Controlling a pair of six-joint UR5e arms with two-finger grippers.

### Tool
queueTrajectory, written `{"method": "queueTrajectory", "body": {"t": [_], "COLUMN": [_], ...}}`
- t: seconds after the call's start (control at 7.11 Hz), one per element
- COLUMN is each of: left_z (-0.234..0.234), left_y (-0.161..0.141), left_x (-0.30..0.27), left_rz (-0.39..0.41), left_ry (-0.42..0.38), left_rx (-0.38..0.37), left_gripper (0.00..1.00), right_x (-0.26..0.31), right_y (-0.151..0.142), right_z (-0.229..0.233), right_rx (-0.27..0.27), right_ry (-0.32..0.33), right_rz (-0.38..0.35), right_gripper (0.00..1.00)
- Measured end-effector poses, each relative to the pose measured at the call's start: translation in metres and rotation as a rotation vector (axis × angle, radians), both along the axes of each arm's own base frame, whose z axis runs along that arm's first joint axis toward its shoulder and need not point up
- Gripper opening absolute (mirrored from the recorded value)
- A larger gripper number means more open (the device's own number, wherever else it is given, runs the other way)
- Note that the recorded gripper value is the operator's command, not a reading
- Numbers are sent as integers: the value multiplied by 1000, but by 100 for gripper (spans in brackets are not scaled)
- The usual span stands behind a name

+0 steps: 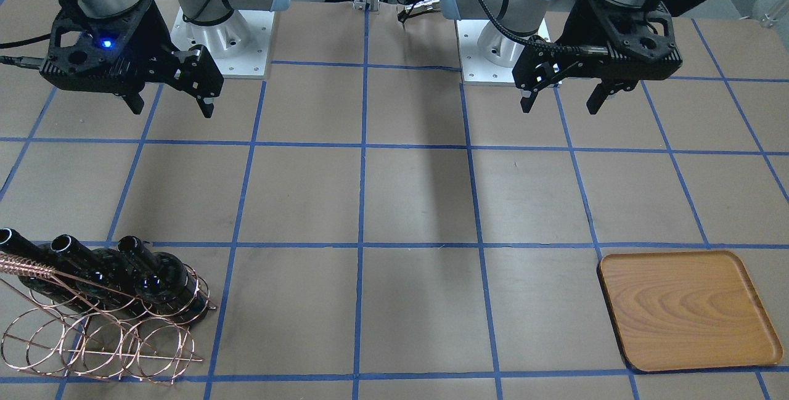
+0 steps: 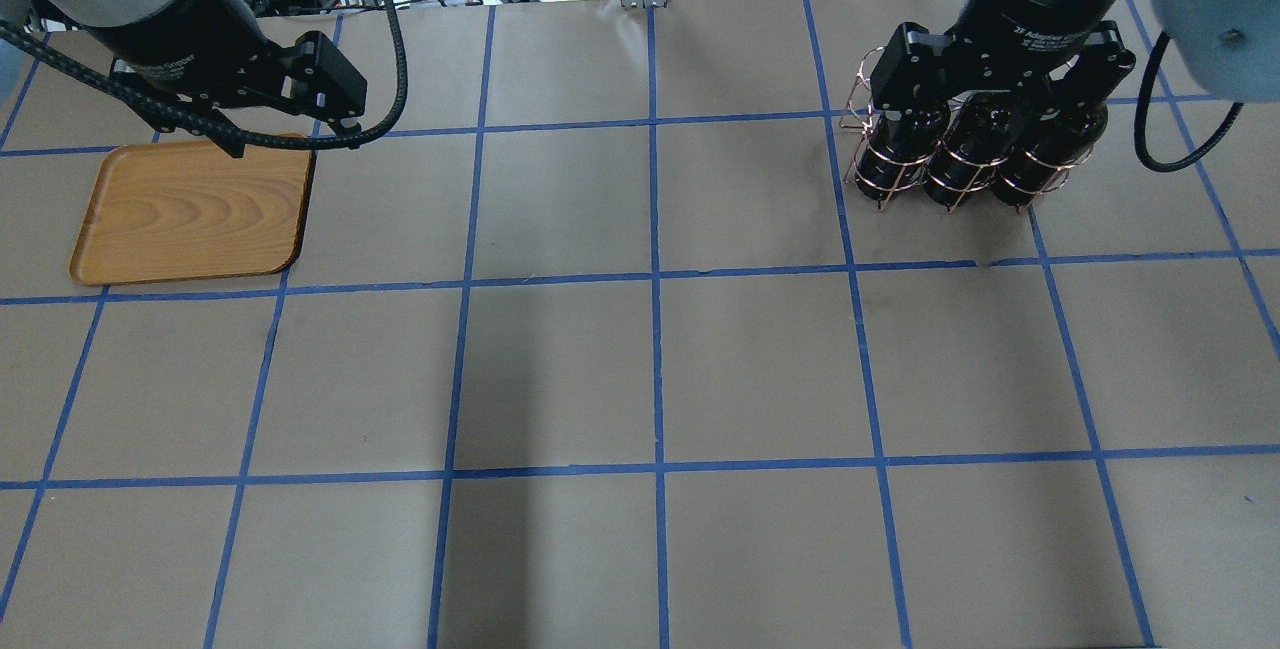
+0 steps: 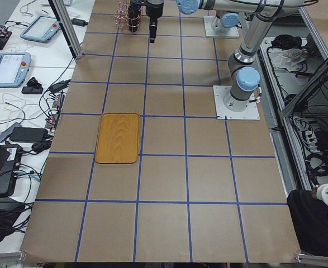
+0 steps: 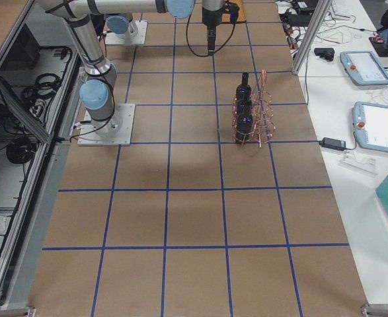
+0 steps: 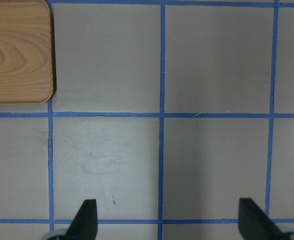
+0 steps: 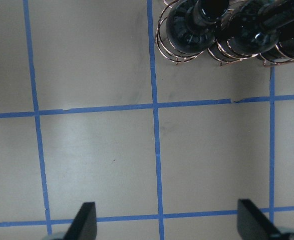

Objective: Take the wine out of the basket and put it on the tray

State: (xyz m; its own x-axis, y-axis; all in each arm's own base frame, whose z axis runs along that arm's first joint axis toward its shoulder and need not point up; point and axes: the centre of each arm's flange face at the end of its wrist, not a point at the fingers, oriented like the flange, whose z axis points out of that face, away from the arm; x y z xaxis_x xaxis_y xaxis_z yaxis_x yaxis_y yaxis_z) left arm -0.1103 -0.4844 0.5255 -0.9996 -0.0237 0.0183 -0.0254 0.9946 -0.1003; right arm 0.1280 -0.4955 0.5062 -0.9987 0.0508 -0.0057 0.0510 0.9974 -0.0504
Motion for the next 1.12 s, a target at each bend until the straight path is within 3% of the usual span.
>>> {"method": "queueTrajectory", "body": {"t": [0.28, 0.56, 0.98, 1.12], "left_z": [0, 0, -2, -3], "left_y": [0, 0, 0, 1], "left_x": [0, 0, 0, 0], "left_rz": [1, 0, 0, 0], "left_ry": [0, 0, 0, 0], "left_rx": [0, 1, 3, 5], "left_gripper": [100, 100, 100, 100], "right_x": [-13, -44, -89, -97], "right_y": [-6, -20, -43, -54], "right_z": [4, 9, -13, -25], "right_rx": [-34, -103, -79, -70], "right_ry": [-3, 17, 37, 43], "right_rz": [-3, 73, 81, 77], "right_gripper": [100, 100, 98, 88]}}
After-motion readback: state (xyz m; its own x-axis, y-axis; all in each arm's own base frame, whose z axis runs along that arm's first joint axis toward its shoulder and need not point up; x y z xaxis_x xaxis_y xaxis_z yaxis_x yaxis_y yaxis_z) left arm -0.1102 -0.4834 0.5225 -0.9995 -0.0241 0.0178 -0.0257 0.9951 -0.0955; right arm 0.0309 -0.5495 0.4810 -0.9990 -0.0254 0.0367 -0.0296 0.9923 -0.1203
